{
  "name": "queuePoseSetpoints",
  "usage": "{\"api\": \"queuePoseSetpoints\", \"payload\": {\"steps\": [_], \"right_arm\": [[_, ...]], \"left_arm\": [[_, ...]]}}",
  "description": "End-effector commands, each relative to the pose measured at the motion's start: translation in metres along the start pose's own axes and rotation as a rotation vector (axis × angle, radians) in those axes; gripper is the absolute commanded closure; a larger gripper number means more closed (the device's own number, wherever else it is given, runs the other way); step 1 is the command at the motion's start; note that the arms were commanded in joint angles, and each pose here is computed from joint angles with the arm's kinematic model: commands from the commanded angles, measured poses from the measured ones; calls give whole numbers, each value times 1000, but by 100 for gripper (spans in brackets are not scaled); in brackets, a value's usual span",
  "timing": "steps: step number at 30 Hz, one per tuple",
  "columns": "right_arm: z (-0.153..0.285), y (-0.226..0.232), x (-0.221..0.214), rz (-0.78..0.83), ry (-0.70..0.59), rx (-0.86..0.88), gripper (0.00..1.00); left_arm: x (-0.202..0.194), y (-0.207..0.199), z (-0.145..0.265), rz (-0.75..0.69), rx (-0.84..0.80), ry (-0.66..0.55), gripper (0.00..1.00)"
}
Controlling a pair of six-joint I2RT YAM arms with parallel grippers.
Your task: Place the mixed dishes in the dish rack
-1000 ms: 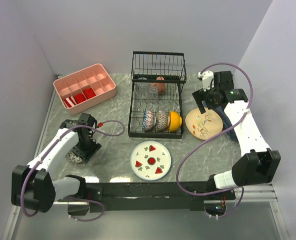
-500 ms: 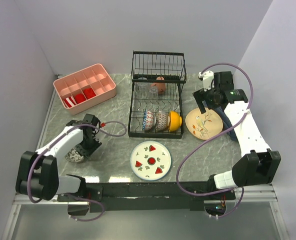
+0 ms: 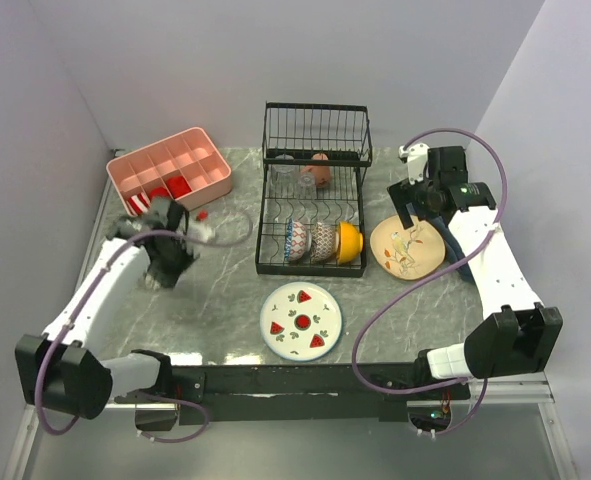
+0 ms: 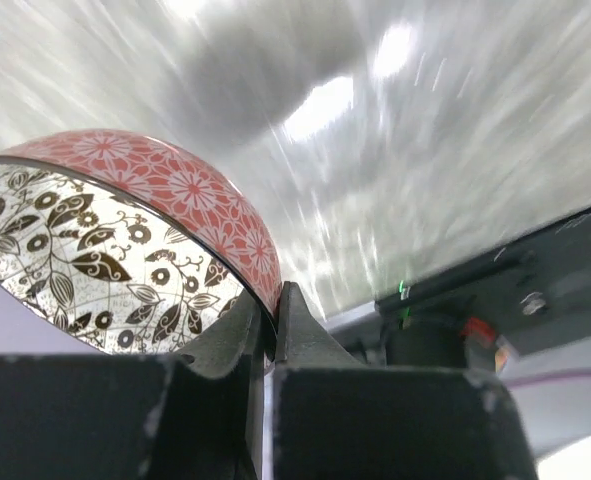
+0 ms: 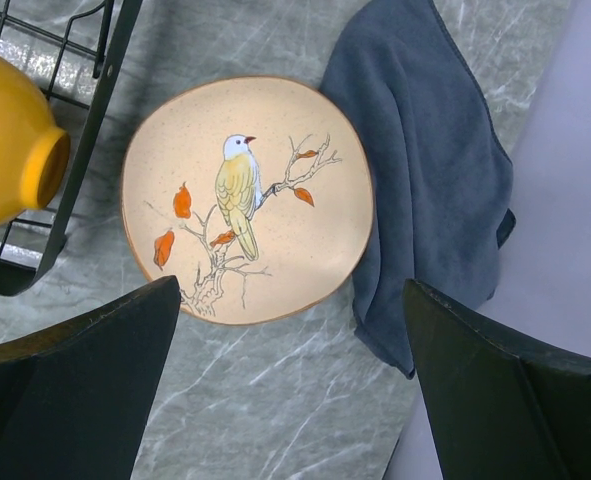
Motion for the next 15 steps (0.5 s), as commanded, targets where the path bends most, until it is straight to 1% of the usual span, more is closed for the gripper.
{"api": "queuePoseSetpoints", "payload": {"steps": [1, 2, 4, 5, 6, 7, 8, 9, 10, 11, 12, 13, 14, 15], "right_arm": [[7, -3, 8, -17, -52, -24, 0], [5, -3, 8, -17, -49, -24, 0], [6, -6, 10, -15, -51, -38, 0], [7, -8, 11, -14, -50, -48, 0], [8, -9, 11, -10, -50, -60, 0], [9, -11, 12, -9, -53, -69, 0], [10, -11, 11, -5, -50, -74, 0], [10, -12, 11, -6, -47, -77, 0], [13, -13, 10, -5, -45, -85, 0], [14, -14, 9, -1, -44, -90, 0], [14, -15, 9, 1, -40, -96, 0], [16, -17, 7, 2, -36, -108, 0], [17, -17, 6, 10, -36, -114, 0], [18, -19, 5, 13, -35, -121, 0]], "left_arm": [[69, 9, 65, -19, -37, -326, 99], [91, 1, 73, -28, -124, -412, 99], [114, -7, 78, -26, -214, -511, 99], [128, -19, 82, -18, -316, -591, 99], [146, -17, 88, -38, -322, -695, 99], [157, -20, 91, -8, -355, -757, 99], [159, -27, 86, 4, -401, -796, 99], [178, -29, 98, -35, -434, -925, 99], [182, -33, 101, 19, -501, -952, 99], [183, -40, 91, 43, -567, -951, 99], [187, -46, 95, 45, -650, -978, 99], [195, -40, 102, 102, -692, -1018, 99], [195, -40, 93, 142, -740, -1017, 99], [196, -39, 94, 160, -785, -1032, 99]]}}
Point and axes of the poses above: each gripper's point midway between its finger pads, its own z axis back along the fingers, its own y axis along the line the jaws close on, x = y × z, the point moved 3 cm from there along z, back along the fingers, and after that the axes turned 3 degrees about -z, right-handed, at the moved point
